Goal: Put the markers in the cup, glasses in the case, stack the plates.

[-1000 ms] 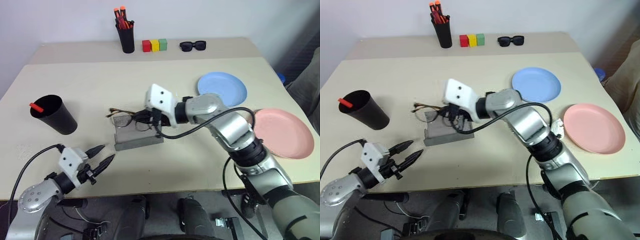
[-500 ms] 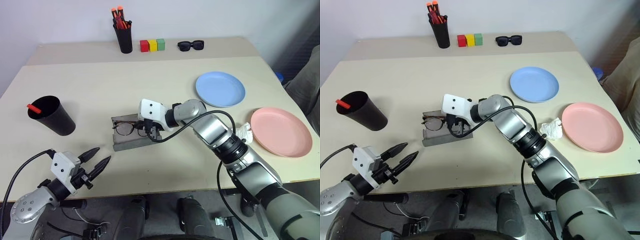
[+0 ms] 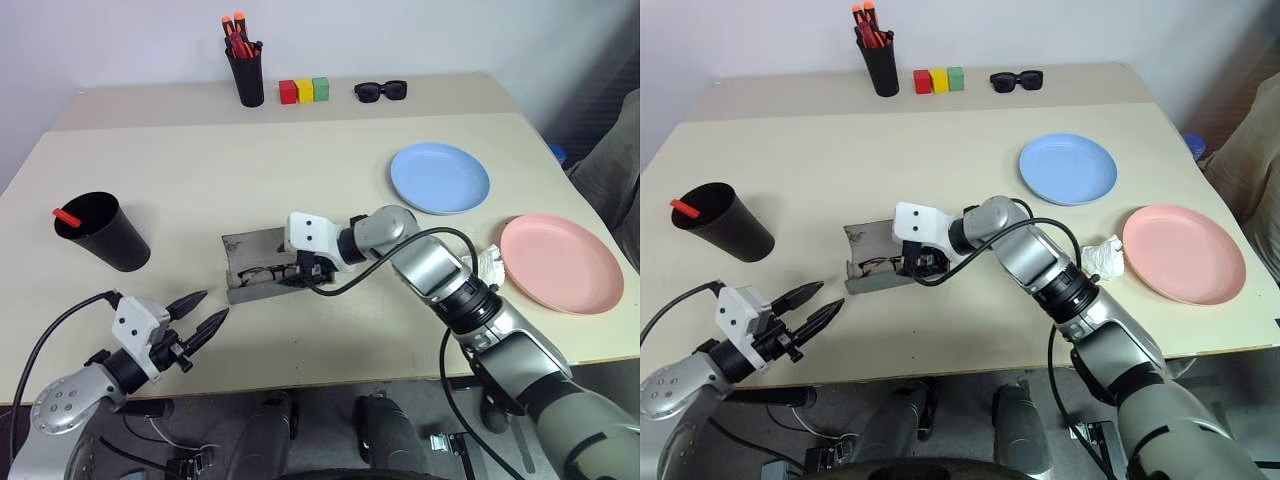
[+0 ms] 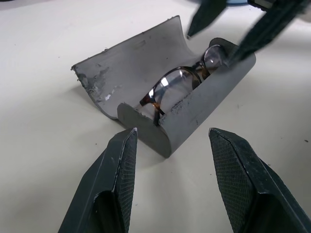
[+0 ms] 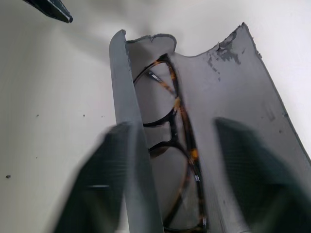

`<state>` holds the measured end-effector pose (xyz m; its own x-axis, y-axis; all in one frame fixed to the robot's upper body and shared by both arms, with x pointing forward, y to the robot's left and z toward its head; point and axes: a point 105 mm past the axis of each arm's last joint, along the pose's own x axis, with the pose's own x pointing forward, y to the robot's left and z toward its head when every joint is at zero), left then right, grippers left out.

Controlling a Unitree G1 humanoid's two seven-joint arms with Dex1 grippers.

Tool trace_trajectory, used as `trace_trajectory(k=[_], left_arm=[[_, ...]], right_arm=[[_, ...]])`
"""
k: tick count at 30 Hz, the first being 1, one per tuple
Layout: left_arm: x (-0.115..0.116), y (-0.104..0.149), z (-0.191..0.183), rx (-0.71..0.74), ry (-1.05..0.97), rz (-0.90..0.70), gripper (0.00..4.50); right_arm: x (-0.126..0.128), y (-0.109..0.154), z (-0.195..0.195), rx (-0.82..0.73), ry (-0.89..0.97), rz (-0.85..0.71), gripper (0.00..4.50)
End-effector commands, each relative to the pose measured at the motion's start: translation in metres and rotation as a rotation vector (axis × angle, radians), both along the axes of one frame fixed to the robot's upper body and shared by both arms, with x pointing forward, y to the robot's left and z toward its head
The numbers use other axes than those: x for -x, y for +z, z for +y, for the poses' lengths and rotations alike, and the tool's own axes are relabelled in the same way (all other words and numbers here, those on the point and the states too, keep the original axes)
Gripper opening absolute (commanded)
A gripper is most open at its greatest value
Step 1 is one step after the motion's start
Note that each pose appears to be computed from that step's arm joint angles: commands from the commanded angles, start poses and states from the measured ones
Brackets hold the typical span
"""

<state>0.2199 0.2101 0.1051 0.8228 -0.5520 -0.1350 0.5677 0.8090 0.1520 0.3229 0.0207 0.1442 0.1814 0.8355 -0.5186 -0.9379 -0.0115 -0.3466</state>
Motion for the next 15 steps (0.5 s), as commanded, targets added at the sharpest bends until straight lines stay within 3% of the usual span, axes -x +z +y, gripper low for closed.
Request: trace_trajectory(k=[1, 3, 6, 10, 15], left_arm=[[-0.006, 0.017, -0.004, 0.062, 0.004, -0.013, 2.13], [-0.017, 0.029, -0.005, 0.146, 0.035, -0.008, 1.52], [-0.037, 0.041, -0.009, 0.127, 0.068, -0.023, 0.03], [-0.068, 0.059, -0.014, 0.074, 0.122, -0.062, 0.03], [-0.128, 0.077, -0.019, 0.058, 0.234, -0.025, 0.03]], right_arm=[[0.001, 0.029, 0.003, -0.113, 0.001, -0.050, 4.10], [0.005, 0.036, -0.002, -0.148, 0.013, -0.057, 4.11], [0.010, 0.038, -0.012, -0.169, 0.018, -0.072, 4.11], [0.013, 0.038, -0.026, -0.179, -0.016, -0.079, 4.11], [0.014, 0.041, -0.062, -0.179, -0.092, -0.116, 4.11]])
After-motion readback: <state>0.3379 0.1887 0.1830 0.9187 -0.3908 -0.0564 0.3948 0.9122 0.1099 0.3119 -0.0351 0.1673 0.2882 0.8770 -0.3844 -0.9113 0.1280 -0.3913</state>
